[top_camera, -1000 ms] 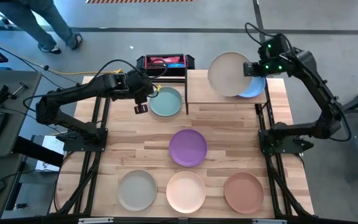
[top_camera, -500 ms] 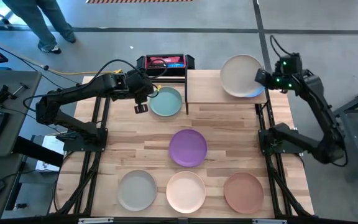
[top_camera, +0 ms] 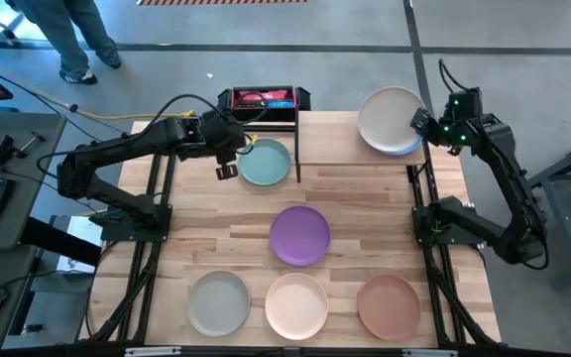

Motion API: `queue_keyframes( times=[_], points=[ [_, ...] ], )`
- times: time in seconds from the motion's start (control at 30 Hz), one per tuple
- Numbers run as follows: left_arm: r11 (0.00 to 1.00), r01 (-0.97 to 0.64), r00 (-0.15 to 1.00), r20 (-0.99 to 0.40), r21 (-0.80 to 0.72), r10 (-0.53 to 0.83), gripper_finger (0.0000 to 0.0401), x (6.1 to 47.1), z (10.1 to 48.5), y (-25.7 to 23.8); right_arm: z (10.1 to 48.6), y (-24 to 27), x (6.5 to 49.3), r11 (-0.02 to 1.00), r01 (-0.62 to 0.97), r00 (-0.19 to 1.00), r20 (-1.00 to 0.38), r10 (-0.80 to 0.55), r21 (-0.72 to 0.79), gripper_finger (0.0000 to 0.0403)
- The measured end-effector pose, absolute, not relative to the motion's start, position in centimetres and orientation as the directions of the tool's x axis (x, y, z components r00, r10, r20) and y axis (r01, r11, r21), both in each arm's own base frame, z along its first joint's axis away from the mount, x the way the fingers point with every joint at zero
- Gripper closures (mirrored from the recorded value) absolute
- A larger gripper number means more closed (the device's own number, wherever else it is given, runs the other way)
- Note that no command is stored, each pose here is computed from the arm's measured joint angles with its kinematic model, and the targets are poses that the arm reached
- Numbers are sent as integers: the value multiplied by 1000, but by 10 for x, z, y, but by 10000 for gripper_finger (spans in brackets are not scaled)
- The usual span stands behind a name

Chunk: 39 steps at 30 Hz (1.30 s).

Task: Place and stack plates onto a shelf
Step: Stack the white plate on top of the blue plate on the shelf

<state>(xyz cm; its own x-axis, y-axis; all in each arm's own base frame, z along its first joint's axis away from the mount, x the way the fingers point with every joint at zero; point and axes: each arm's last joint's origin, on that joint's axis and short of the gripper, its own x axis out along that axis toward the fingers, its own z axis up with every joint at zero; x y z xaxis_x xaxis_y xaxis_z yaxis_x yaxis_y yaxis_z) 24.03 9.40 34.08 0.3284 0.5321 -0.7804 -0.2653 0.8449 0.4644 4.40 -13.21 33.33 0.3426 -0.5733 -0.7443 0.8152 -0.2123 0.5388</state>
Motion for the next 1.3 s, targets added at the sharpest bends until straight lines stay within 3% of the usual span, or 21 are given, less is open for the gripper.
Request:
queue_keyframes(
  times=[1.3],
  points=[
    [818,-297,340,-746,492,572,277,243,343,96,324,-134,43,-382,785,260,-819,-512,488,403]
  ],
)
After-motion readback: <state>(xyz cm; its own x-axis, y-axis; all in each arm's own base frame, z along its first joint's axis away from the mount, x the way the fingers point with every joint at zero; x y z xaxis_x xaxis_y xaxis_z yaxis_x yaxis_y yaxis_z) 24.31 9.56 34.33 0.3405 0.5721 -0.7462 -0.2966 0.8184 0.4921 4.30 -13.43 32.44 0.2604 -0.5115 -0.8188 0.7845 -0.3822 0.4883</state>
